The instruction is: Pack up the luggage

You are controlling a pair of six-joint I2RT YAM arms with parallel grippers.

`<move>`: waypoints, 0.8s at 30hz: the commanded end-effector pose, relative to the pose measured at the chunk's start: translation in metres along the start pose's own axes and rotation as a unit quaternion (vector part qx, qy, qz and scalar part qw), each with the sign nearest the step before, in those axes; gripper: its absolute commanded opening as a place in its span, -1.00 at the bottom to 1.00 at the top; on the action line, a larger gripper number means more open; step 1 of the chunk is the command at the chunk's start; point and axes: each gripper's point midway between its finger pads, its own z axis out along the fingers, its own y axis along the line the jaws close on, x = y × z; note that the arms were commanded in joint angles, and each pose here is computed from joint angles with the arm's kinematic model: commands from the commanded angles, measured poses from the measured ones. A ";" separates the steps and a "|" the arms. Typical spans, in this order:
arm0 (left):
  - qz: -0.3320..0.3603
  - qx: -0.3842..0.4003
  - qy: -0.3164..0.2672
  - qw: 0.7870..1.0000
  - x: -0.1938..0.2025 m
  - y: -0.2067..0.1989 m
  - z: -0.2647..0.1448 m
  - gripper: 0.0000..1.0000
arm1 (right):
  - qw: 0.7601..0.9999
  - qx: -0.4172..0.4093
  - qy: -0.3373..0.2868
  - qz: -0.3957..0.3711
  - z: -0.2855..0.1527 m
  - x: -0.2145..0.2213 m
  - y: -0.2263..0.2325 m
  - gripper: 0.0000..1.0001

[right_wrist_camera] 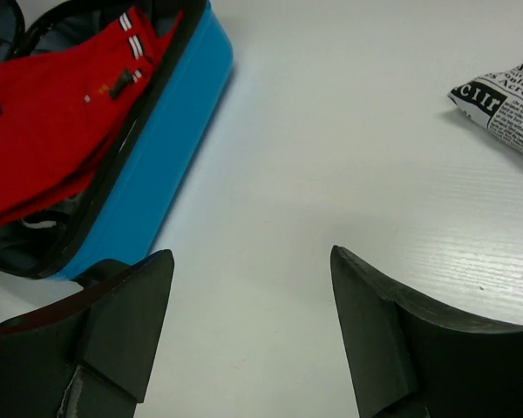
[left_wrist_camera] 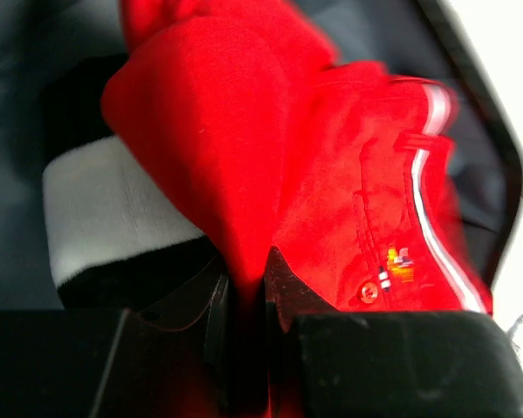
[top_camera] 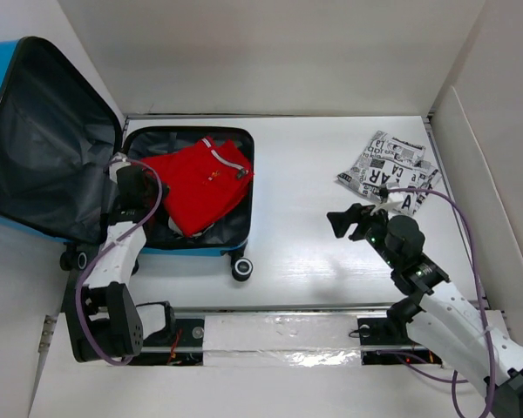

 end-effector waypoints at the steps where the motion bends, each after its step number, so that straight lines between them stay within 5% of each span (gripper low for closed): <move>1: -0.036 0.002 -0.040 0.999 -0.022 -0.003 -0.001 -1.00 | 0.999 -0.003 -0.034 -0.008 -0.004 -0.019 0.002 0.56; 9: -0.073 -0.065 -0.118 0.988 -0.056 0.035 -0.014 -1.00 | 0.999 0.007 -0.034 -0.011 -0.006 -0.019 -0.002 0.56; 12: -0.066 -0.064 -0.094 0.991 -0.059 0.033 -0.006 -0.71 | 0.999 0.024 -0.029 -0.010 -0.004 -0.016 -0.008 0.56; 15: -0.074 -0.087 -0.060 0.992 -0.039 0.046 0.007 -0.24 | 0.999 0.047 -0.024 -0.005 -0.002 -0.014 -0.016 0.54; 16: -0.078 -0.086 -0.057 0.992 -0.036 0.047 0.008 0.13 | 0.998 0.053 -0.024 -0.003 -0.001 -0.014 -0.018 0.53; 19: -0.091 -0.056 -0.066 0.992 -0.040 0.035 0.002 0.52 | 0.996 0.081 -0.027 0.005 -0.001 -0.013 -0.028 0.46; 23: -0.090 -0.021 -0.113 0.989 -0.069 0.014 -0.023 0.67 | 0.994 0.109 -0.030 0.010 -0.001 -0.011 -0.038 0.27; 24: -0.088 -0.011 -0.129 0.988 -0.078 0.008 -0.031 0.68 | 0.992 0.120 -0.031 0.010 -0.001 -0.010 -0.043 0.02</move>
